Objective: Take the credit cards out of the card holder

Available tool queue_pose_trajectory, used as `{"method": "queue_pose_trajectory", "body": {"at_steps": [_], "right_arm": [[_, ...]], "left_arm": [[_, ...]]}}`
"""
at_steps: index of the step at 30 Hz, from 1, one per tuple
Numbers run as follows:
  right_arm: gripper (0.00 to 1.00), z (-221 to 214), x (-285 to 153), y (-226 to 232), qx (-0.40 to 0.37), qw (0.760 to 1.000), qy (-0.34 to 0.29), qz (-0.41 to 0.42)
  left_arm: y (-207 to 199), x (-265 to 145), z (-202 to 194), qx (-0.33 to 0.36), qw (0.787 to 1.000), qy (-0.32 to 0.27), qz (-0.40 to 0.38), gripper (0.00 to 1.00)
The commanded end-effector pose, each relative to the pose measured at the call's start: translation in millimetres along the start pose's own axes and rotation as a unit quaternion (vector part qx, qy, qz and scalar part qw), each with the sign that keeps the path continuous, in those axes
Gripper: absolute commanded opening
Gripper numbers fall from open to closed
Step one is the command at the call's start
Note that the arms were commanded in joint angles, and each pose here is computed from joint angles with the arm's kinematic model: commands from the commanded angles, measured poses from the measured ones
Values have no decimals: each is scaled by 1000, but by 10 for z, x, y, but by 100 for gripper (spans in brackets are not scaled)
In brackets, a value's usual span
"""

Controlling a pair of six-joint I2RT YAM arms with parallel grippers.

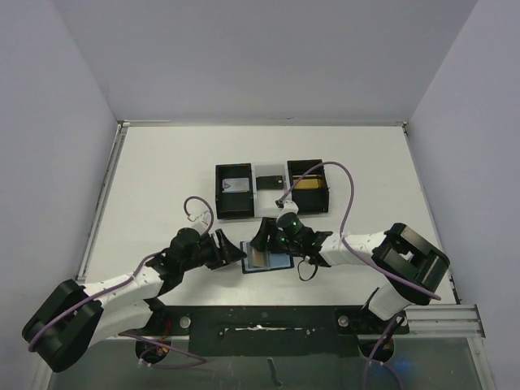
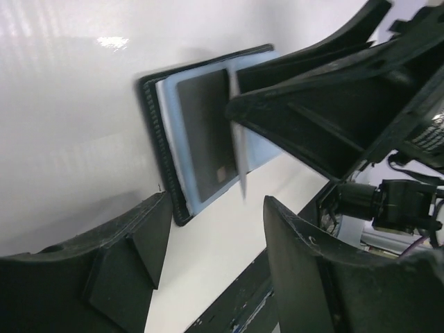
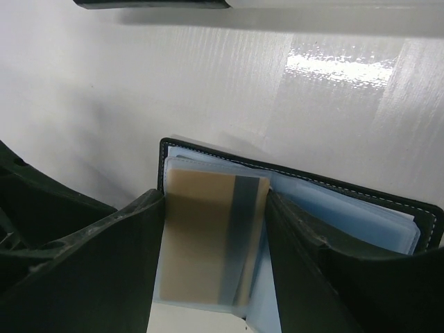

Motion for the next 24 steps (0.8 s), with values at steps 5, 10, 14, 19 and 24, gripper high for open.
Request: {"method": "queue_pose_trajectory", "body": {"at_steps": [5, 10, 14, 19, 24], "right_arm": [[53, -173, -20, -167, 21, 999, 42, -6], [54, -157, -22, -159, 19, 999, 42, -6], [54, -149, -33, -125, 18, 999, 45, 5], [55, -135, -82, -65, 9, 998, 53, 21], [59, -73, -170, -6, 1, 998, 48, 33]], "left_arm": [[-311, 129, 238, 26, 994, -80, -69, 52], [-308, 292, 186, 39, 995, -45, -74, 48], [-388, 383, 173, 37, 992, -44, -108, 42], [-473, 513, 198, 62, 992, -16, -111, 35], [-497, 529, 214, 67, 991, -18, -116, 32]]}}
Point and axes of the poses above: each gripper's point midway between its finger pads, its own x axis out along the fingers, its own y axis along the line the jaws close on, z = x × y, the point moved 9 cm from there along -x, back along the fingers, and after that the axes turned 14 degrees about x, right-handed, at the moved point
